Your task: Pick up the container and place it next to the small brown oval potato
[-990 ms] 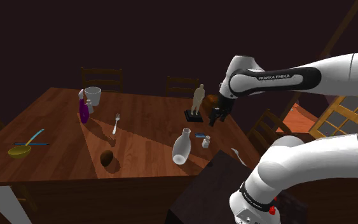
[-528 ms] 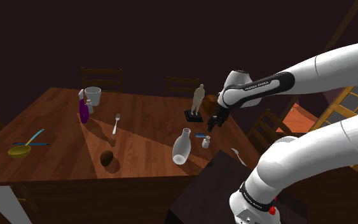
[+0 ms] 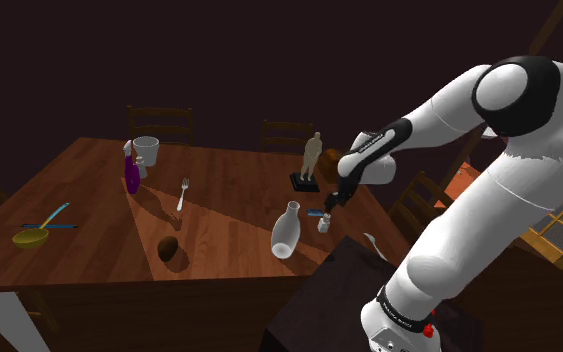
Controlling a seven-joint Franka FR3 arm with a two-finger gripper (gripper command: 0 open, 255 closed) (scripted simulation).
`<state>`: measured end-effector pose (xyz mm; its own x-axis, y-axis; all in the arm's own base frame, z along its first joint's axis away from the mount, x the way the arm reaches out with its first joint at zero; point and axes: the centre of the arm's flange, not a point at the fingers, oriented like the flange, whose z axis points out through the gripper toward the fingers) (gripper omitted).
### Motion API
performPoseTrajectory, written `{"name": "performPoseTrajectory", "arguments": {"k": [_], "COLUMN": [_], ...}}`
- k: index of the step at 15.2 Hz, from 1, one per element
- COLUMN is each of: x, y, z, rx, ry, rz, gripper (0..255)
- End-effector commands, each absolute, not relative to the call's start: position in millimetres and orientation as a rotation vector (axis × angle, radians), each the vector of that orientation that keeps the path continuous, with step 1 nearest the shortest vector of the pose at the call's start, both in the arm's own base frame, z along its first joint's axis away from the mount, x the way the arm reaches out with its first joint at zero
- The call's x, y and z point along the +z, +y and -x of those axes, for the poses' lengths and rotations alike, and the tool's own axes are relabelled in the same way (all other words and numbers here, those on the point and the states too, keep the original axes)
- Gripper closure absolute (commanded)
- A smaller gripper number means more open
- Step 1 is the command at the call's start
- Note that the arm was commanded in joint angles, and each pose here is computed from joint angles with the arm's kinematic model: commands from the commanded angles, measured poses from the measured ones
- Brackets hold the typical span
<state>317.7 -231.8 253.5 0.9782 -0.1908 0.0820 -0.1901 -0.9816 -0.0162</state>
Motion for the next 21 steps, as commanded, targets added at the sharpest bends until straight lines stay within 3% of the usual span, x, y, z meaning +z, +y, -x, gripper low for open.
{"name": "performPoseTrajectory", "arguments": {"k": [1, 9, 21], "x": [233.1, 154.4, 114.4], "y": [-249.5, -313.4, -315.3], "z": [-320.1, -334.5, -340.0], "rx": [-0.151, -0.22, -0.221], "ry": [0.307, 0.323, 0.323], "rz": [3.125, 3.144, 3.144], "gripper": [0, 0, 0]}}
